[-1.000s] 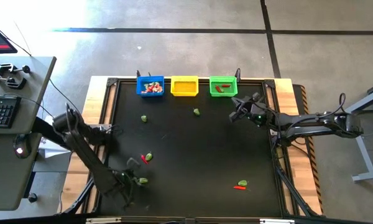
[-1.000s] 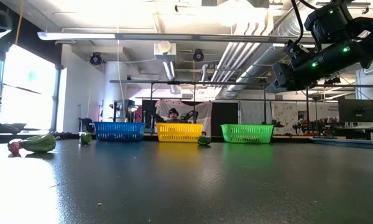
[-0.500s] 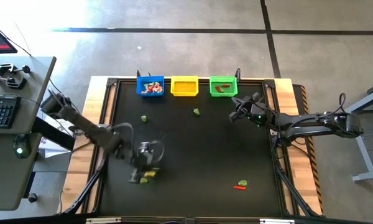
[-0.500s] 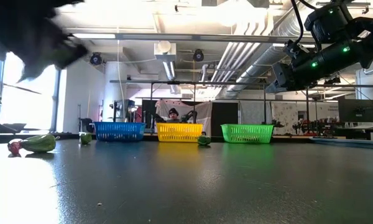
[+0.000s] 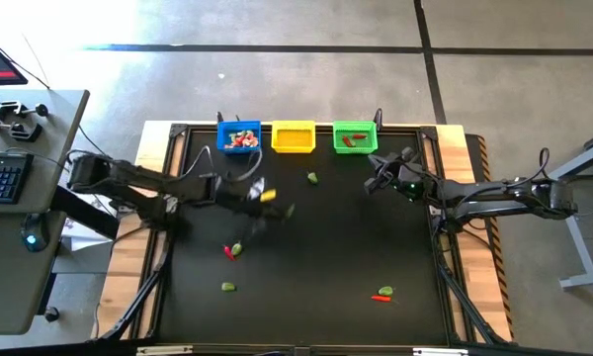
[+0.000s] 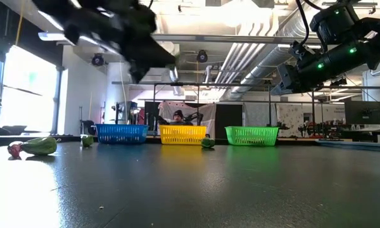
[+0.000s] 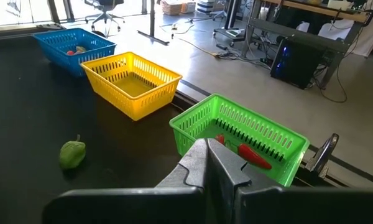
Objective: Sort produce into baskets
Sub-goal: Put the green chili pepper into the green bin
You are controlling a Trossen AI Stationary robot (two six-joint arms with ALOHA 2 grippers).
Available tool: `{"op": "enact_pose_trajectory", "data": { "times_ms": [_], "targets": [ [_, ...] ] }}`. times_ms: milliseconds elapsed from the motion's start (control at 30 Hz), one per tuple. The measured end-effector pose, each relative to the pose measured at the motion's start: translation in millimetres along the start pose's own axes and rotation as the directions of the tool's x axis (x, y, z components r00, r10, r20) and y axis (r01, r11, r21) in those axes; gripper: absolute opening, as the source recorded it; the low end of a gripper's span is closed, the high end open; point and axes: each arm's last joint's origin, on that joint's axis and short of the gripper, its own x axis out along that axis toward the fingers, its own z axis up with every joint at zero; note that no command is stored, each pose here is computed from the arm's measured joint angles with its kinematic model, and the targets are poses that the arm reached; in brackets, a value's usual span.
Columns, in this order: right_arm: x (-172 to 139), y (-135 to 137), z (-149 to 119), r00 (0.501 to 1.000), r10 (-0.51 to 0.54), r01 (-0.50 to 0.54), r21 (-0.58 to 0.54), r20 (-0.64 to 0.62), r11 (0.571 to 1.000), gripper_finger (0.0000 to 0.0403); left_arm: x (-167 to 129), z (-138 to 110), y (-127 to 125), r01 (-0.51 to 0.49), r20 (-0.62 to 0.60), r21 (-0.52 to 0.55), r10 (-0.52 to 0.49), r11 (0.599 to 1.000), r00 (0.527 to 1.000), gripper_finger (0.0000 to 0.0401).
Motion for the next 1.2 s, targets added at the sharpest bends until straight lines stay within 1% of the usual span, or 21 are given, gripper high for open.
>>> {"op": "enact_pose_trajectory", "data": {
  "times_ms": [100,167,267,367,467,533,700,867,1033,1200],
  "targets": [
    [0,0,0,1.000,0.000,0.000,-0.001,-0.002,1.000,0.0000,8,21,25,-0.114,0.055,-0.020,0.115,0.993,0.992,0.0000],
    [0,0,0,1.000,0.000,0.000,0.004,-0.002,1.000,0.0000,15,36,38,-0.166,0.084,-0.020,0.168,0.986,0.982,0.0000],
    [0,0,-1,1.000,0.000,0.001,0.007,-0.010,1.000,0.0000,30,58,55,-0.201,0.112,-0.036,0.204,0.979,0.973,0.0000],
    [0,0,-2,1.000,-0.001,0.002,0.019,-0.018,1.000,0.0000,46,83,70,-0.222,0.134,-0.027,0.223,0.975,0.966,0.0000],
    [0,0,-3,1.000,-0.002,0.003,0.026,-0.028,1.000,0.0000,64,106,85,-0.261,0.124,-0.097,0.272,0.961,0.954,0.0001],
    [0,0,-4,0.999,-0.002,0.003,0.028,-0.032,1.000,0.0000,78,117,95,-0.288,0.112,-0.118,0.301,0.950,0.947,0.0004],
    [0,-1,-4,0.999,-0.009,0.010,0.027,-0.035,1.000,0.0000,114,133,119,-0.363,0.088,-0.159,0.379,0.918,0.921,0.0006],
    [0,-1,-4,0.999,-0.024,0.025,0.039,-0.034,0.999,0.0000,148,132,142,-0.363,0.072,-0.265,0.394,0.893,0.916,0.0007],
    [0,-3,-4,0.996,-0.080,0.082,0.049,-0.028,0.995,0.0000,168,145,155,-0.397,0.146,-0.327,0.461,0.858,0.875,0.0008],
    [0,-3,-3,0.996,-0.087,0.088,0.046,-0.025,0.995,0.0000,186,156,165,-0.421,0.182,-0.341,0.499,0.840,0.848,0.0008]
  ]
}}
